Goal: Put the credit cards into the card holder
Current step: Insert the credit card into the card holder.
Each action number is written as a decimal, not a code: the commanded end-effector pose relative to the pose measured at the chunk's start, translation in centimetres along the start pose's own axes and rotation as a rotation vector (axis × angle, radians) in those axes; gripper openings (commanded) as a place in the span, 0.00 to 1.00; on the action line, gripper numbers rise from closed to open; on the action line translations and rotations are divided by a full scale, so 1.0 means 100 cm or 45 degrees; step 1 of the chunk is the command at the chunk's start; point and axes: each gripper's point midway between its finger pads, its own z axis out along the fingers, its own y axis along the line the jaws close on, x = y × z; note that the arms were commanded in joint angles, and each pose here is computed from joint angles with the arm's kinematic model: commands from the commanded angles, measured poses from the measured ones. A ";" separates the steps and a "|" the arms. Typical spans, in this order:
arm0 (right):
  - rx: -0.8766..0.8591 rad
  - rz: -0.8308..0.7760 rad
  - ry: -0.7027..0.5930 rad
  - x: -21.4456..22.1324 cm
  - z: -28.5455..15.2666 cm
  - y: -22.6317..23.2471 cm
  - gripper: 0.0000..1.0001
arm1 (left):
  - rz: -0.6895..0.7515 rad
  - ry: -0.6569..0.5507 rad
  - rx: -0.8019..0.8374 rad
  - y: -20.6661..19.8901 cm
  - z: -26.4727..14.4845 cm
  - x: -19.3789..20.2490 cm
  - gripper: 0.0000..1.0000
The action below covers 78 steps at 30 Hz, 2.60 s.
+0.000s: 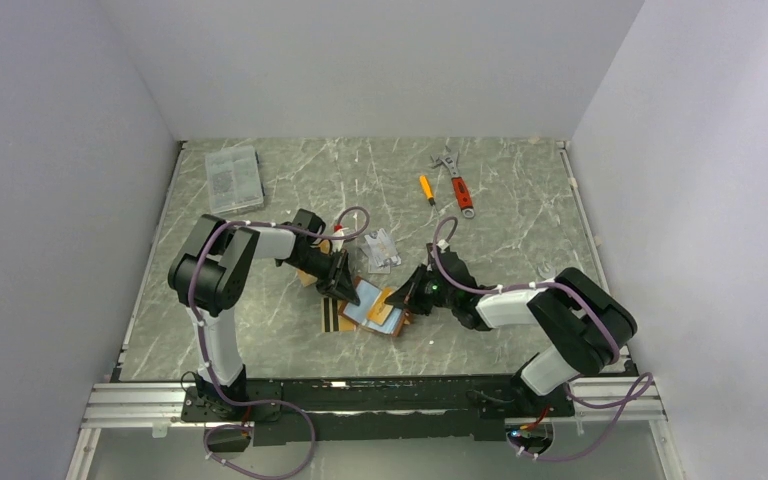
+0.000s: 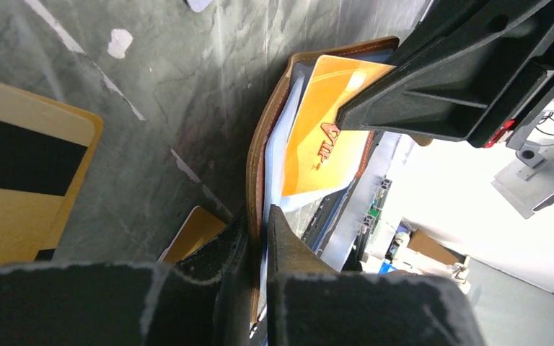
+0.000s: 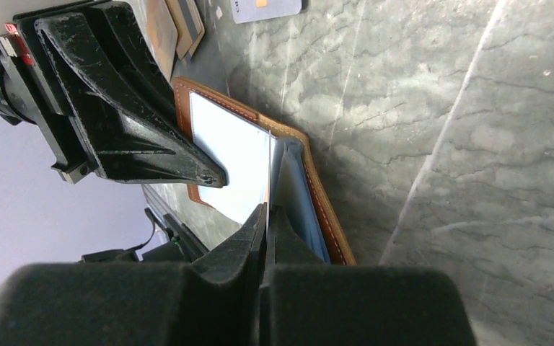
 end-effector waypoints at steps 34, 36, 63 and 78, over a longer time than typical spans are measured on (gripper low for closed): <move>0.011 -0.073 -0.113 -0.007 -0.003 0.015 0.00 | 0.060 -0.141 -0.106 -0.015 -0.014 -0.007 0.00; -0.006 -0.076 -0.125 -0.009 -0.005 0.018 0.00 | 0.033 -0.139 -0.104 -0.012 -0.011 -0.004 0.00; 0.024 -0.097 -0.329 -0.029 -0.046 -0.003 0.00 | -0.015 -0.191 -0.096 -0.034 0.006 -0.027 0.00; 0.003 0.023 -0.250 -0.014 -0.030 -0.020 0.00 | -0.006 -0.197 -0.191 -0.023 0.016 -0.014 0.06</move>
